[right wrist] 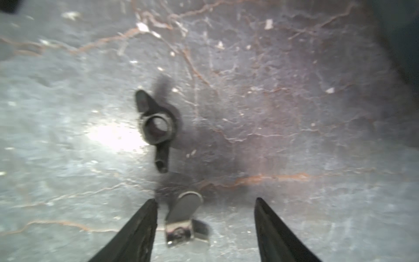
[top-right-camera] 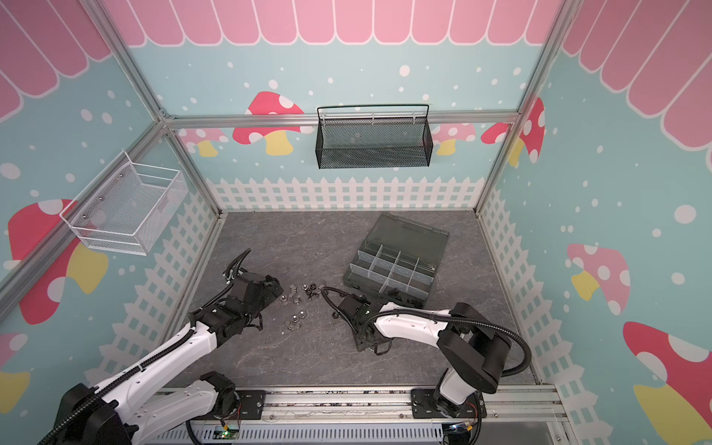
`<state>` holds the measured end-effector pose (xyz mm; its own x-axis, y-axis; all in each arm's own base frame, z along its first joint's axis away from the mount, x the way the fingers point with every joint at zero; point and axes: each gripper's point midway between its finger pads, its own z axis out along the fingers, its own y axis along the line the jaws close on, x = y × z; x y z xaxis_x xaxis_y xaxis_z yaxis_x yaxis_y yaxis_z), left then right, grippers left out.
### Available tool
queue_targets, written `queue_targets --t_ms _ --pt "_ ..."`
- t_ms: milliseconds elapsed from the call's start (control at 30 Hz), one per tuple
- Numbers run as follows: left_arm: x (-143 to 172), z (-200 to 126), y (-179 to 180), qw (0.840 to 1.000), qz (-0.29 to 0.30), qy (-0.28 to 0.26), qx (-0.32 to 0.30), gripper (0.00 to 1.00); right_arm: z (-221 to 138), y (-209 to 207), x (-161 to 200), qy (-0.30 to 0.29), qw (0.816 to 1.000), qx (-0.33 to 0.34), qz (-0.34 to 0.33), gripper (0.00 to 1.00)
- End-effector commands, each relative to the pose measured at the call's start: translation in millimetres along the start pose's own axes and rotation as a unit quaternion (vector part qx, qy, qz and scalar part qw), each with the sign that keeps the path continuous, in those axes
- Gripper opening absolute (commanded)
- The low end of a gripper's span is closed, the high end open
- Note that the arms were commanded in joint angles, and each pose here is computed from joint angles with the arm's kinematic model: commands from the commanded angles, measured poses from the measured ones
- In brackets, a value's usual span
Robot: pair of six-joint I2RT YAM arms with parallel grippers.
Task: Sort the screws and nuts into containers
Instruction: Pick up the screw from the bottom-center of the table.
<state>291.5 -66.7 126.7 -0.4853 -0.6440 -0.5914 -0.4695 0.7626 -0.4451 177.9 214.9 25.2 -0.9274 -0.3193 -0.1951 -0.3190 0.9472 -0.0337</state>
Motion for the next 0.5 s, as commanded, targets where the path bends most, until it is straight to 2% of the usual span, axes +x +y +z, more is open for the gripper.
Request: queue_targets --t_ms 0,200,467 --pt "-5 -1 2 1.000 -0.015 -0.013 -0.003 1.00 -5 13 3 0.005 0.999 -0.044 0.001 0.63" --pt "-6 -1 2 1.000 -0.014 -0.013 -0.003 1.00 -3 16 13 0.024 0.998 -0.057 0.002 0.50" --pt "-7 -1 2 1.000 -0.014 -0.015 -0.005 1.00 2 11 21 0.027 0.998 -0.054 0.010 0.41"
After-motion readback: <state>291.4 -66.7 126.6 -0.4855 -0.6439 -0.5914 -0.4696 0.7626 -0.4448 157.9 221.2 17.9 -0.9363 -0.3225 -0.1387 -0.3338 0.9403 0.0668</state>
